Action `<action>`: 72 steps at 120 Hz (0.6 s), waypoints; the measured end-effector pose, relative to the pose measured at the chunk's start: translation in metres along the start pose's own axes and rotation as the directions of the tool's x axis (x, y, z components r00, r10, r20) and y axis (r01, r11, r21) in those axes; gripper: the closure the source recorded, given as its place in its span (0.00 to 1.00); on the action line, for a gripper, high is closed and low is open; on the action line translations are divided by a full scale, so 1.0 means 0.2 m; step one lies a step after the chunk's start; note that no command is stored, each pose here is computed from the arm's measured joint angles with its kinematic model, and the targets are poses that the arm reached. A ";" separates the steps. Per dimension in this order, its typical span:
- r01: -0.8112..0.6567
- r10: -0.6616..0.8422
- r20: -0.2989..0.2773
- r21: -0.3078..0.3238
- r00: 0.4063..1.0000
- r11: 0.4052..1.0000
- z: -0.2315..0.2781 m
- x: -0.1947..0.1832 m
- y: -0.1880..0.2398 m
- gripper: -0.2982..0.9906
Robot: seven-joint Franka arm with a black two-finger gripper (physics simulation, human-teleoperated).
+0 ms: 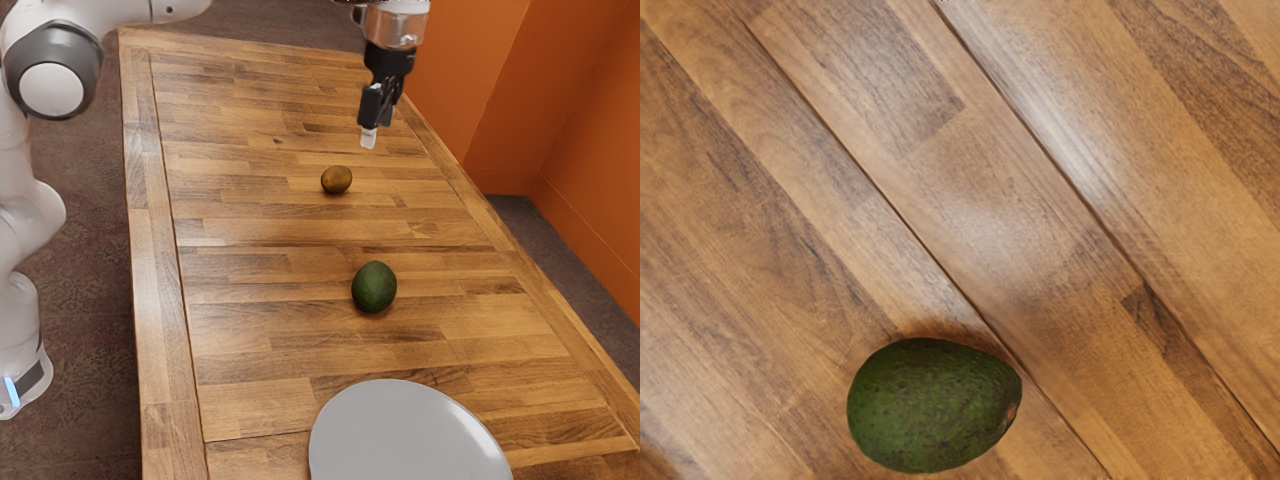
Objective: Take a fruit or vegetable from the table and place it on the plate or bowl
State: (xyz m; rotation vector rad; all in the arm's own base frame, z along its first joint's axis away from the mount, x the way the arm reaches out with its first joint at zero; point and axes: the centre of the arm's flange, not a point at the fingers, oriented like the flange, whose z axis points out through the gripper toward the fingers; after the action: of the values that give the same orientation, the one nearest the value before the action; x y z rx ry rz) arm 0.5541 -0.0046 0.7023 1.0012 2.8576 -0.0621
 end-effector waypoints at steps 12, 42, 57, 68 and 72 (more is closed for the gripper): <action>0.009 -0.009 -0.008 0.009 1.000 1.000 0.00 -0.01 -0.02 0.23; -0.111 0.111 -0.021 0.007 0.994 0.994 -0.01 0.02 -0.03 0.23; -0.362 0.360 -0.071 -0.014 0.930 0.932 0.00 0.03 0.00 0.23; -0.515 0.514 -0.103 0.016 0.852 0.857 0.11 -0.03 0.03 0.23; -0.571 0.571 -0.110 0.032 0.814 0.820 0.16 -0.08 0.02 0.23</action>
State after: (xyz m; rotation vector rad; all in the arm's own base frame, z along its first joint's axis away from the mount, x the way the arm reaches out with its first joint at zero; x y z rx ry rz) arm 0.5715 -0.0136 0.6715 1.8706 2.5075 0.0557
